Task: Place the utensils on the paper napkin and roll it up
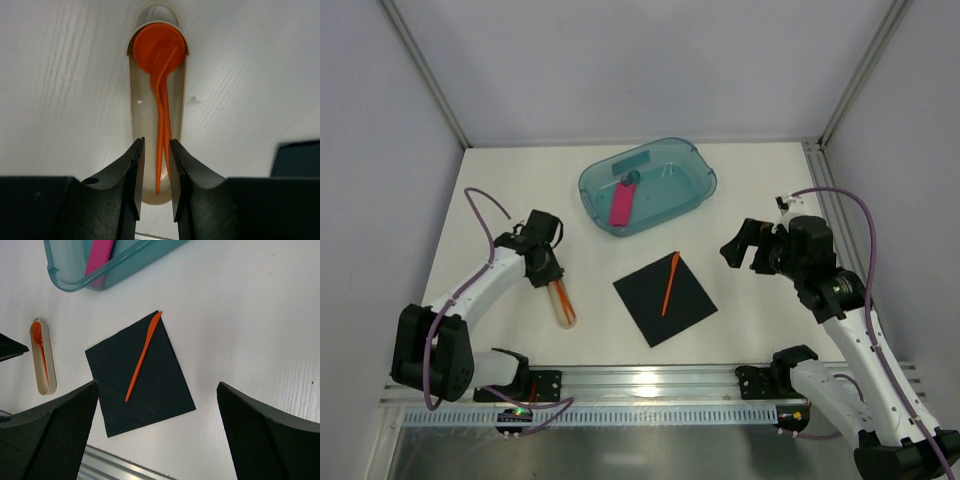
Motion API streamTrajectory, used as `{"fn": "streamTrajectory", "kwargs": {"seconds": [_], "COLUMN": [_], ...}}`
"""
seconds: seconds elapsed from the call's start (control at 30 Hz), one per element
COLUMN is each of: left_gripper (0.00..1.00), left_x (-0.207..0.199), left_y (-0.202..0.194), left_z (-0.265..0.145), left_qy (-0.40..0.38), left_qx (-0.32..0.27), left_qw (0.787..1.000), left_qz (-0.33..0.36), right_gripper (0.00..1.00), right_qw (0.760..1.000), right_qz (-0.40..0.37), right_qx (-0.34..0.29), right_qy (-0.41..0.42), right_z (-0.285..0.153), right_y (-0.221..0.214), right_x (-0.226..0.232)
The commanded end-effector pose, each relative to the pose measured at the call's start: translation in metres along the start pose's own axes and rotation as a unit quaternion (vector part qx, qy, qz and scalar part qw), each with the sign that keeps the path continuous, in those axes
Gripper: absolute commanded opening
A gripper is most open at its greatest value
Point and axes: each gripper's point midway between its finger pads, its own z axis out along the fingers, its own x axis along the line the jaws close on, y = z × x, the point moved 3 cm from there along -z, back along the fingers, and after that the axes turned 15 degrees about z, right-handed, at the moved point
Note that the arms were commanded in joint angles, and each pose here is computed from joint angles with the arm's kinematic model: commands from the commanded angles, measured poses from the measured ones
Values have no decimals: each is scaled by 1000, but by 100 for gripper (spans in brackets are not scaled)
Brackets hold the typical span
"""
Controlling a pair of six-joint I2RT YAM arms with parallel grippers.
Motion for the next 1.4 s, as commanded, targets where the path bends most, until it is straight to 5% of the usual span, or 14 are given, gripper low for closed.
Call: {"fn": "streamTrajectory", "kwargs": {"seconds": [0.0,0.63,1.37], "left_gripper": [29,26,24], "left_x": [-7,-11,-5], "left_y": [4,-20,-21], "left_z": [11,51,39], "left_qy": [-14,-12,-13], "left_qx": [-13,24,5], "left_qw": [1000,999,1000], "left_qz": [-20,-25,-26], "right_gripper": [100,100,100], "right_qw": [1000,1000,1000], "right_qz": [-1,4,10], "right_qx": [-6,-2,3], "right_qy": [16,13,17], "right_z": [-3,-2,-1], "right_y": [1,-4,-5], "right_x": [5,2,3]}}
